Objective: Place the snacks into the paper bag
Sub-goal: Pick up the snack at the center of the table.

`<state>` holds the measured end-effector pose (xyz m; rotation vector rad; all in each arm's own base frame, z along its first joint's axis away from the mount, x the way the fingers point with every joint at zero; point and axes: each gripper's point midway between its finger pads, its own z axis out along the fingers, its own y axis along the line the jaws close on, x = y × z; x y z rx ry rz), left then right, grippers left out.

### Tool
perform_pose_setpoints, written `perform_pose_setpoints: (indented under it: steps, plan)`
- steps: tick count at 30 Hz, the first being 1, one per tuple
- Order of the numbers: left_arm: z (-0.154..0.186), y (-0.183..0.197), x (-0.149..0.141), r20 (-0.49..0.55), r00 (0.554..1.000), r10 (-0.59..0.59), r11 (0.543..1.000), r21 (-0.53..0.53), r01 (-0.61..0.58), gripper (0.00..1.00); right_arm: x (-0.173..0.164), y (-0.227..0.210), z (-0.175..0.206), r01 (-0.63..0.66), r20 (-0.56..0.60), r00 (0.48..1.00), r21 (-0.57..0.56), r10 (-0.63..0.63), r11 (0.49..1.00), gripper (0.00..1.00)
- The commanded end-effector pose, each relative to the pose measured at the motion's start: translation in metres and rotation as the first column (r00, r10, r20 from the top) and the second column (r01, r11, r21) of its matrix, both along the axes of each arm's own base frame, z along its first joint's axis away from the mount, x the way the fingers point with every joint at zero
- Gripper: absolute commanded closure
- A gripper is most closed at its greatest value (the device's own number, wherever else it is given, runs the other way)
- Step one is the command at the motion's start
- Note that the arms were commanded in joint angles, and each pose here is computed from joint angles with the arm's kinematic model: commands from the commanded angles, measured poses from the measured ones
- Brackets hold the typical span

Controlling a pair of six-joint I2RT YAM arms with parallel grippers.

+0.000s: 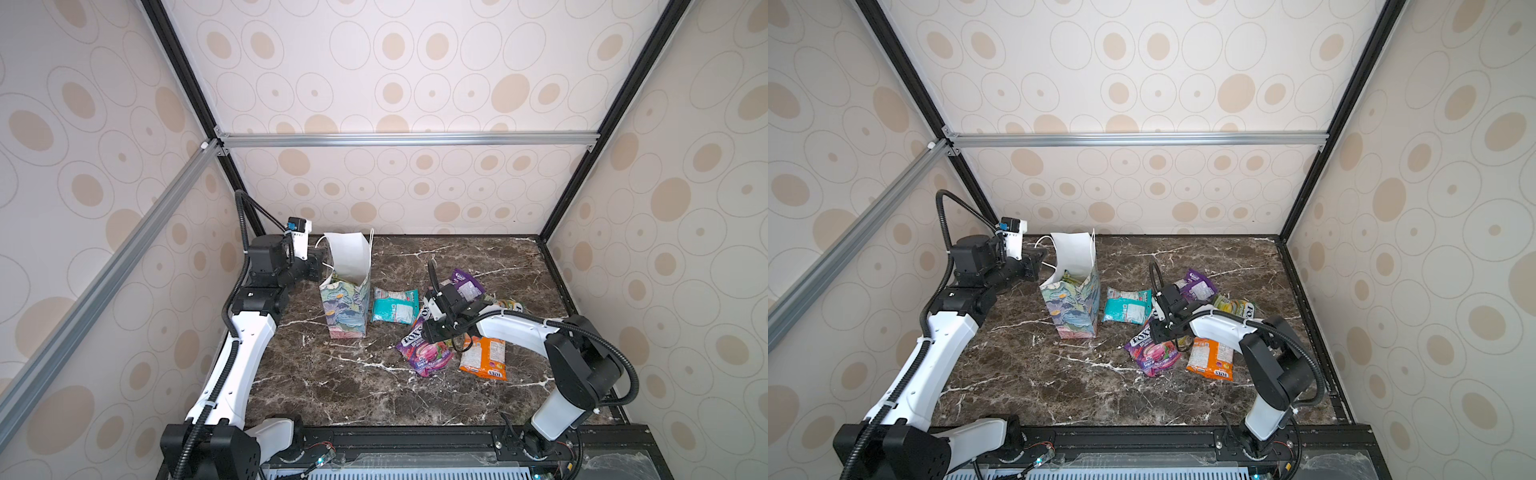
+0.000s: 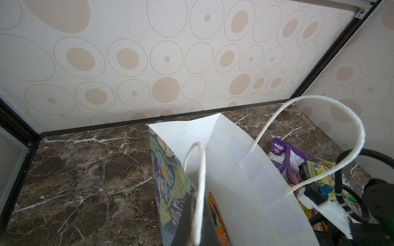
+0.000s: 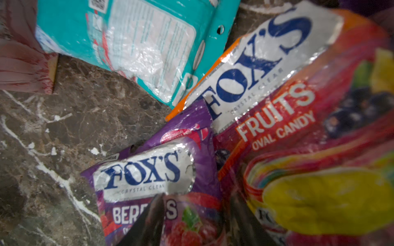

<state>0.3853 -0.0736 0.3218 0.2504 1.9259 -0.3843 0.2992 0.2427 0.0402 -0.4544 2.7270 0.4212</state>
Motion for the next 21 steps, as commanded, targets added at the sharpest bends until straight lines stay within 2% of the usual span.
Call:
perform_pose_setpoints:
  steps: [1, 6, 10, 17, 19, 21]
  plan:
    - [0.005, 0.0, 0.0, 0.009, 1.0, -0.003, 1.0, 0.018, 0.003, 1.0, 0.01, -0.002, -0.008, 0.006, 0.013, 1.0, -0.055, -0.005, 0.998, 0.48]
    - [0.003, 0.0, 0.0, 0.003, 1.0, -0.001, 1.0, 0.019, 0.001, 1.0, -0.002, 0.013, -0.024, -0.028, -0.037, 0.999, -0.019, 0.028, 0.999, 0.49]
    - [0.004, 0.001, 0.0, 0.007, 1.0, 0.003, 1.0, 0.022, -0.003, 1.0, -0.015, 0.02, -0.039, -0.032, -0.067, 0.997, -0.017, 0.031, 0.999, 0.54]
    - [0.003, 0.0, 0.001, 0.004, 1.0, 0.003, 1.0, 0.024, -0.003, 1.0, -0.014, 0.021, -0.049, -0.015, -0.069, 0.998, -0.023, 0.013, 1.0, 0.9]
    - [0.002, 0.0, 0.001, 0.002, 1.0, 0.002, 1.0, 0.022, -0.002, 1.0, -0.009, 0.022, -0.043, -0.014, -0.05, 0.999, -0.022, 0.013, 1.0, 0.98]
    - [0.002, 0.0, 0.001, 0.001, 1.0, 0.001, 1.0, 0.022, -0.001, 1.0, -0.005, 0.023, -0.035, -0.013, -0.029, 0.999, -0.016, 0.013, 1.0, 1.0]
